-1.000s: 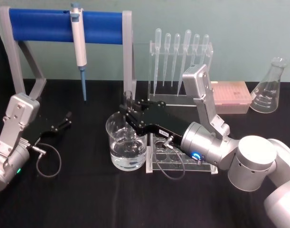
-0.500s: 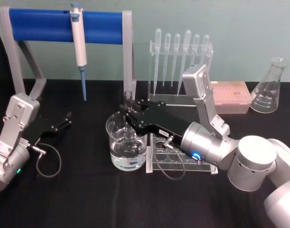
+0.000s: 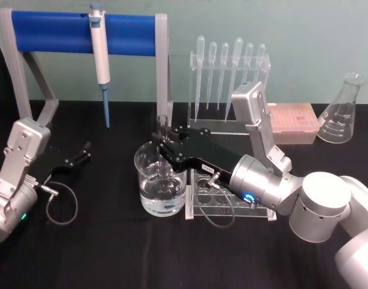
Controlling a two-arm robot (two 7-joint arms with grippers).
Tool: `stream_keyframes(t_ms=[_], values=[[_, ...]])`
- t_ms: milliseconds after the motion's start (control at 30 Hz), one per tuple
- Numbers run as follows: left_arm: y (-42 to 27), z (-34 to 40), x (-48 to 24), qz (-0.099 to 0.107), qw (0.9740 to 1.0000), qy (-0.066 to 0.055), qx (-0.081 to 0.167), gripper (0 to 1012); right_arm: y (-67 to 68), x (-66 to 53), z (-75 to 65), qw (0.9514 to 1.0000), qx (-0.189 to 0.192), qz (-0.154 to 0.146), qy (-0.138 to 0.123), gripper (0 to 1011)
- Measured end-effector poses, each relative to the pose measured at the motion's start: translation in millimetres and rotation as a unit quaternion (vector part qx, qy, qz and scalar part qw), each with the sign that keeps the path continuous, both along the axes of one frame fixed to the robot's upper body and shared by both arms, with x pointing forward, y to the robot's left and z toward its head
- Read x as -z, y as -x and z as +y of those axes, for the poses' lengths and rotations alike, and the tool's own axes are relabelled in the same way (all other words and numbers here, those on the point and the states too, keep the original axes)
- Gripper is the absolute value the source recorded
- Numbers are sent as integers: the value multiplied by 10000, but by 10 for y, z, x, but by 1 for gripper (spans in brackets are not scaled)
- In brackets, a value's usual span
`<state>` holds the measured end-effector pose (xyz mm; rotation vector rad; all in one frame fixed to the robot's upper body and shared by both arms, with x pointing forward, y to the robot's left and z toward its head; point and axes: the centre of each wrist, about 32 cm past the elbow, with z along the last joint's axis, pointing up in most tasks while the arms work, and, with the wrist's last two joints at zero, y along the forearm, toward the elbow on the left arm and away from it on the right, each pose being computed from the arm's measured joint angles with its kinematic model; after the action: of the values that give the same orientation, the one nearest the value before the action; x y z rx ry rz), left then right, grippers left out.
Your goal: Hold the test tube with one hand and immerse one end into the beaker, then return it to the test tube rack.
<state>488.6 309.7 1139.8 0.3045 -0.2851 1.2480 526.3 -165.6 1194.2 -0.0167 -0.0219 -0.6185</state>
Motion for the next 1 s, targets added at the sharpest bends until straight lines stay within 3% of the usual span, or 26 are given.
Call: stream_keyframes(t_ms=[1000], values=[[0,0,0,0,10000,0,0,1000,0,0,0,10000,0,0,0,226]])
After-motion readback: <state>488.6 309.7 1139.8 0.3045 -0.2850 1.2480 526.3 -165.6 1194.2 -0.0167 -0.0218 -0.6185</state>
